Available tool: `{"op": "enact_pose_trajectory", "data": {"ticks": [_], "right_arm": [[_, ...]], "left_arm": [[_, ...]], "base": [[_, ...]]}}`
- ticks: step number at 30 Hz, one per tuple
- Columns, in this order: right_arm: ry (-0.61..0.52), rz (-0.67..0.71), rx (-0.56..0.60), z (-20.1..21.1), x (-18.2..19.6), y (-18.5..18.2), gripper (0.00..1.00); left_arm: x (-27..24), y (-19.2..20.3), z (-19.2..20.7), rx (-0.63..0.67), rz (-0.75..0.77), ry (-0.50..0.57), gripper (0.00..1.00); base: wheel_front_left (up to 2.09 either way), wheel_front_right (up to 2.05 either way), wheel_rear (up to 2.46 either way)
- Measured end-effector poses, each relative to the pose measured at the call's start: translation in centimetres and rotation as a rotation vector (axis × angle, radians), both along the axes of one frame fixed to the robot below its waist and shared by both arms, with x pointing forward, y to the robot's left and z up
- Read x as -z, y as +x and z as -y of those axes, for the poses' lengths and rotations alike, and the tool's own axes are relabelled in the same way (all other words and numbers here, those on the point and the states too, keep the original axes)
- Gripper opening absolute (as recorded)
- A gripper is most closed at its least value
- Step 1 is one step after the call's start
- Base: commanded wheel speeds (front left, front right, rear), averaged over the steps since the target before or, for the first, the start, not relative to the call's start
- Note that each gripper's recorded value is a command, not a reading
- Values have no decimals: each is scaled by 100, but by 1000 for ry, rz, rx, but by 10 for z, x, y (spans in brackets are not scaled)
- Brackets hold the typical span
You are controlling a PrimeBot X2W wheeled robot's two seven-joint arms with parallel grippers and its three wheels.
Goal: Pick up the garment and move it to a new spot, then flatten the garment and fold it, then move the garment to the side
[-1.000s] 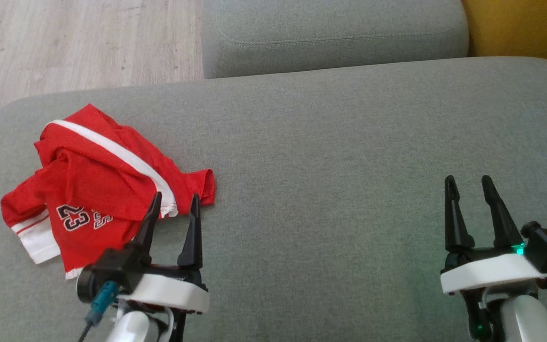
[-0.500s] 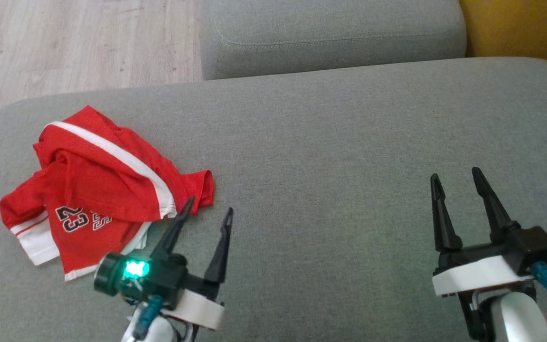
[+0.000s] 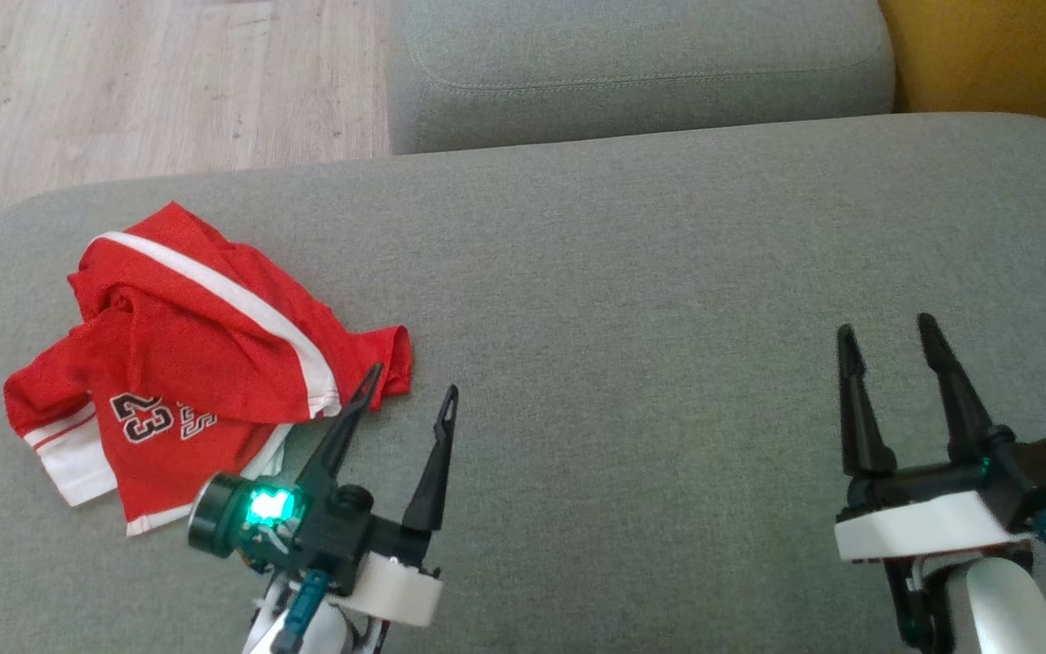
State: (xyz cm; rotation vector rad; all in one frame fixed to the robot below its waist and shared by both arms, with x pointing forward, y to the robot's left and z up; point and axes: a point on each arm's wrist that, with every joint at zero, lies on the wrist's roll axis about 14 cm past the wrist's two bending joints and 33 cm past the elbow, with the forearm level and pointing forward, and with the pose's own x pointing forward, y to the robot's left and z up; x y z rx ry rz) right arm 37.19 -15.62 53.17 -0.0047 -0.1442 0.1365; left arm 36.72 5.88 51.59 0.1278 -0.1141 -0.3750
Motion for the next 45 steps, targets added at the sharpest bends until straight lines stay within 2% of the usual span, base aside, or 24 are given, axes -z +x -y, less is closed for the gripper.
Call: {"op": "enact_pose_trajectory", "data": {"ticks": [5, 14, 21, 32, 45], "right_arm": [[84, -13, 20, 7, 5, 0, 100], [186, -117, 31, 7, 37, -3, 100], [193, -162, 30, 5, 51, -6, 100], [192, -171, 14, 0, 53, -5, 100], [194, -188, -148, -55, 53, 3, 100]], "left_arm": [[-4, 1, -10, -49, 3, -57, 100], [32, -4, -29, -120, -138, -120, 100], [43, -6, -31, -130, -173, -120, 100], [42, -5, -38, -156, -169, -131, 100], [35, -13, -92, -337, -138, -152, 100]], "base": [[0, 0, 0], [0, 0, 0], [0, 0, 0], [0, 0, 0], [0, 0, 0]]}}
